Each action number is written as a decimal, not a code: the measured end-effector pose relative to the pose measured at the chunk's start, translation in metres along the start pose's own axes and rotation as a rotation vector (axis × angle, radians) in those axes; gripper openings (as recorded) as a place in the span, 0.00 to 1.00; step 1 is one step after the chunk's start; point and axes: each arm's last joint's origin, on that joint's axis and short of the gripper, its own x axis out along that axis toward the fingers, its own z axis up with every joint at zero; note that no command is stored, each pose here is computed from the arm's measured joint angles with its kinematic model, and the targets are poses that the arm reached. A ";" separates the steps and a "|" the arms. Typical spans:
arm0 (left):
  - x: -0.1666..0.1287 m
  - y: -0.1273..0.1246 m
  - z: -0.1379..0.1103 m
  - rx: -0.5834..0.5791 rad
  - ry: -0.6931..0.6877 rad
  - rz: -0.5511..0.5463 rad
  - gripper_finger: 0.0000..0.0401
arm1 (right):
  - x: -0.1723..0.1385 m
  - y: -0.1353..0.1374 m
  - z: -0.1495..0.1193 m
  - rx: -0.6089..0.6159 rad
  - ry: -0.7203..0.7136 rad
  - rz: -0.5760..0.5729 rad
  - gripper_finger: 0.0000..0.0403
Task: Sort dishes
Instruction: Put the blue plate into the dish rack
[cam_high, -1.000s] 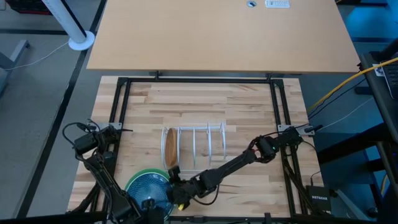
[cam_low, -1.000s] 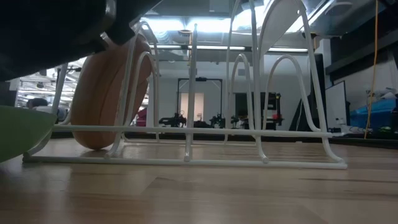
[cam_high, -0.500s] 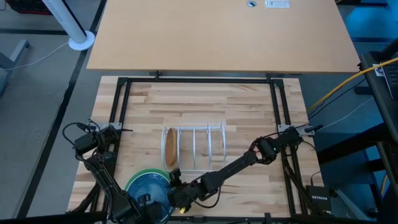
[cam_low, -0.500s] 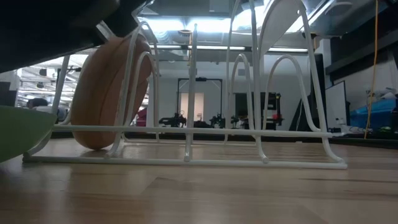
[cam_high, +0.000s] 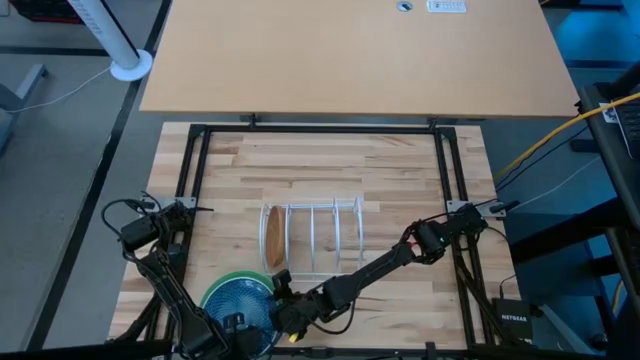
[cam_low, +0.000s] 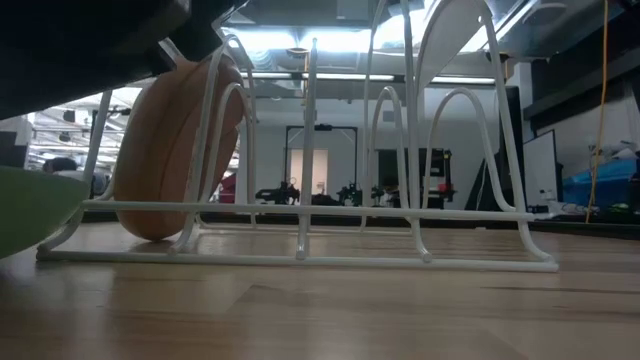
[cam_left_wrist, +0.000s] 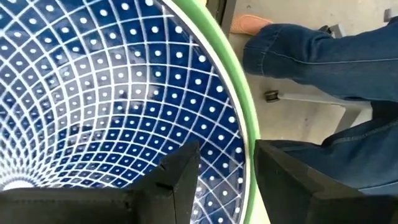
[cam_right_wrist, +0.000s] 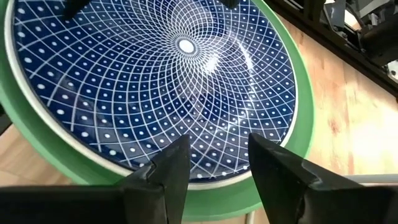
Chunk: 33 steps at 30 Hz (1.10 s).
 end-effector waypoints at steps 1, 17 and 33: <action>0.000 0.001 0.000 -0.003 0.004 0.013 0.36 | 0.000 0.000 0.000 0.000 0.000 0.000 0.41; -0.001 0.012 -0.004 0.023 0.006 0.128 0.36 | 0.000 0.000 0.000 0.000 -0.001 0.001 0.41; -0.011 0.013 -0.001 -0.036 -0.007 0.122 0.36 | 0.000 0.000 0.000 0.000 -0.001 0.001 0.41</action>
